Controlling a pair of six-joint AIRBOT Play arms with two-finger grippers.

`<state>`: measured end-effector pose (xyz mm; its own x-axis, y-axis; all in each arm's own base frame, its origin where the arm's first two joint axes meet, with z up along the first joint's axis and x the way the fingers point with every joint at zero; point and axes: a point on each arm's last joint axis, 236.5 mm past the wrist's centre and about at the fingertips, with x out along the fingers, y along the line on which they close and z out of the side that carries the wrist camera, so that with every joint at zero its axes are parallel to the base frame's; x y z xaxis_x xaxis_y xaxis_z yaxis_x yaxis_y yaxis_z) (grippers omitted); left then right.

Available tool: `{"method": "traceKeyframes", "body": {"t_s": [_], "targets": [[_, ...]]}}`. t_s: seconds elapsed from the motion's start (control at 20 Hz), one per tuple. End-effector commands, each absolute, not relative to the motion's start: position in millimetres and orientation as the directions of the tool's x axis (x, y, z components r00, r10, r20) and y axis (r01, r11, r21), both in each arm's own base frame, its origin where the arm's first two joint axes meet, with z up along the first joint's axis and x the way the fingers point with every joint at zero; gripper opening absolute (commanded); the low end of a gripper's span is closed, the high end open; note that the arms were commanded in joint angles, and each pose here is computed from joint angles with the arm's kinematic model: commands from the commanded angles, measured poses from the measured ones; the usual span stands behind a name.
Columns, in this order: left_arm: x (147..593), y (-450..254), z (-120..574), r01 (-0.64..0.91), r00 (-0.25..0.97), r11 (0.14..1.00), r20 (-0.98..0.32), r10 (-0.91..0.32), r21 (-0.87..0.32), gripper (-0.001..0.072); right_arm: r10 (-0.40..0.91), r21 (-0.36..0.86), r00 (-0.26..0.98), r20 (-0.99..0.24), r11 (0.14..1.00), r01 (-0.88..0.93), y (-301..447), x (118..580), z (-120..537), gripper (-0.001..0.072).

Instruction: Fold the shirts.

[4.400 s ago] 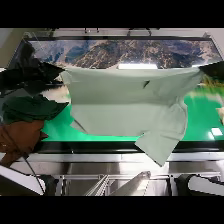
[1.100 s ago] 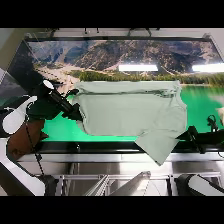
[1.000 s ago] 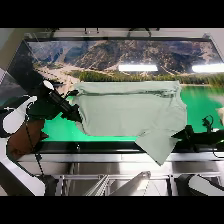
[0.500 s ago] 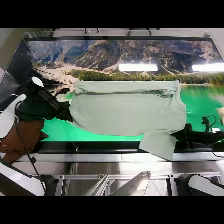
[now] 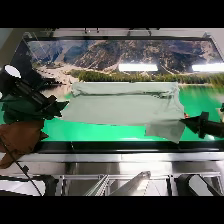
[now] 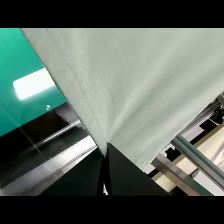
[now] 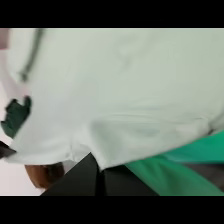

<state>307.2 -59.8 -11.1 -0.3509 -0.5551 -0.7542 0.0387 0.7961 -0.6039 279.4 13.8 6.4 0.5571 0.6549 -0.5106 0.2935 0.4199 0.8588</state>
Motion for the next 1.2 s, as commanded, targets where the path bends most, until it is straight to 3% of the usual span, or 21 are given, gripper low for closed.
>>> {"method": "traceKeyframes", "body": {"t_s": [0.0,0.3,0.55,0.8,0.95,1.0,1.05,1.1,1.15], "targets": [[316,-70,10,0.049,-0.313,0.742,-0.715,-0.625,-0.669,0.0024,0.616,0.904,0.693,-0.375,0.41,0.125,2,328,60,0.0015],[401,-75,-4,0.079,-0.176,0.747,-0.747,-0.641,-0.66,0.0023,0.626,0.863,0.658,-0.418,0.499,0.074,12,428,46,0.0015],[484,-72,-33,0.098,-0.033,0.778,-0.783,-0.621,-0.621,0.0022,0.612,0.853,0.644,-0.459,0.506,0.126,-7,496,-6,0.0015],[512,-80,-92,0.075,-0.016,0.787,-0.79,-0.613,-0.613,0.002,0.62,0.841,0.614,-0.489,0.523,0.141,-14,516,-57,0.0015],[530,-73,-120,0.019,0.071,0.801,-0.799,-0.597,-0.598,0.0021,0.612,0.817,0.606,-0.508,0.566,0.113,-17,516,-75,0.0015],[534,-72,-122,0.015,0.091,0.805,-0.8,-0.592,-0.594,0.0021,0.614,0.809,0.6,-0.512,0.581,0.095,-16,514,-77,0.0048],[536,-72,-119,0.021,0.099,0.805,-0.8,-0.592,-0.593,0.0022,0.615,0.802,0.597,-0.516,0.592,0.084,-17,513,-77,0.0202],[539,-72,-112,0.035,0.105,0.805,-0.798,-0.593,-0.593,0.0023,0.618,0.797,0.594,-0.515,0.6,0.067,-18,513,-75,0.0307],[543,-72,-102,0.055,0.113,0.805,-0.797,-0.593,-0.591,0.0027,0.635,0.79,0.577,-0.514,0.612,0.031,-20,510,-70,0.0321]]}}
